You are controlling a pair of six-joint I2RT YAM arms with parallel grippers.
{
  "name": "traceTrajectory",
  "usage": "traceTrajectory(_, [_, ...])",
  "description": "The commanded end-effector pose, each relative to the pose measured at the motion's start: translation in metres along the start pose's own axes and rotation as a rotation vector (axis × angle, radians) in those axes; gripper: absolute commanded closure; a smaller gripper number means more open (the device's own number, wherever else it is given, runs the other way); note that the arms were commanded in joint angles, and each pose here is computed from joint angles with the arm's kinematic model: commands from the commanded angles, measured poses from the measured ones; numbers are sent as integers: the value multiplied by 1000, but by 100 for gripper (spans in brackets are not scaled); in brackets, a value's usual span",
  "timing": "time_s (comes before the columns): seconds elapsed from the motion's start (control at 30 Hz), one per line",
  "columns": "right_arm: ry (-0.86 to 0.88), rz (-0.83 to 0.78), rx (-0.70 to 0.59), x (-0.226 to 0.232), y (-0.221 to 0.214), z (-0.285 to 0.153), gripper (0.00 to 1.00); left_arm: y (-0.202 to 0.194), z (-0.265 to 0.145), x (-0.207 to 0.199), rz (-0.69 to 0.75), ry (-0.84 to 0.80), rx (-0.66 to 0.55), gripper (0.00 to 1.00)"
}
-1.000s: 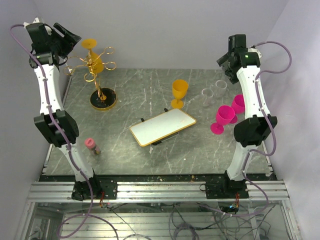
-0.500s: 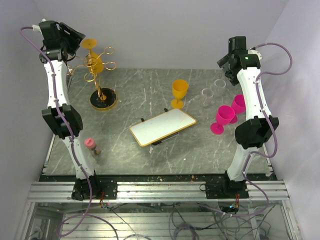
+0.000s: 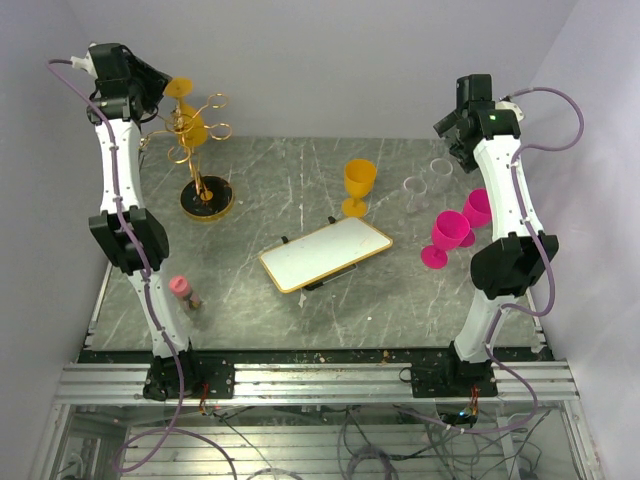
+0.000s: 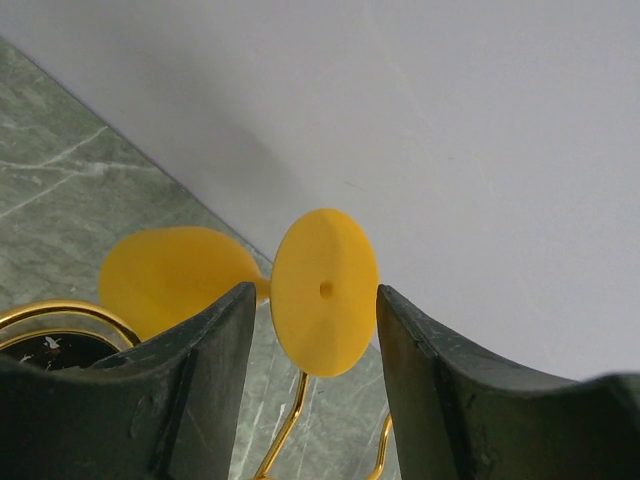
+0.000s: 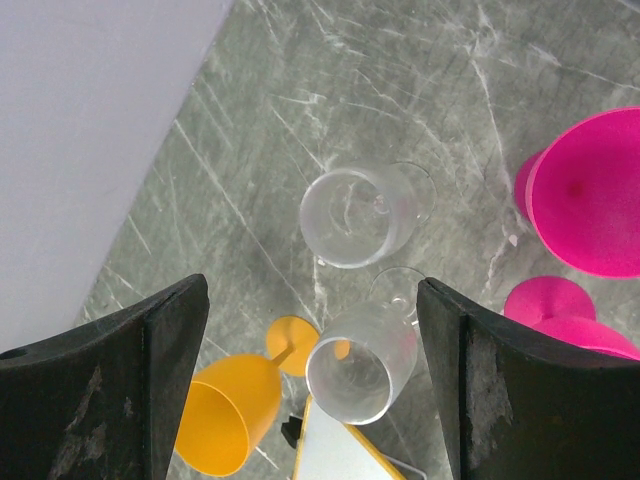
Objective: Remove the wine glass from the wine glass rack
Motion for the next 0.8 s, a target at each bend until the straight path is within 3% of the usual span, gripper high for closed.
traceTrajectory(0.0, [32, 17, -42, 1, 12, -16, 16, -2, 5, -1, -24, 30, -7, 39])
traceTrajectory(0.3, [36, 27, -44, 1, 13, -17, 16, -4, 8, -4, -22, 21, -6, 50])
traceTrajectory(0.77, [47, 48, -54, 0, 19, -22, 16, 0, 3, -5, 2, 28, -24, 91])
Point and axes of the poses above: each gripper's point midway between its finger pads, its own z axis out along the fingers, its own x axis along the line the jaws close on, y = z × x, the point moved 5 cm from there along -z, back along the fingers, and after that the axes turned 12 degrees about z, right-handed, at the moved point
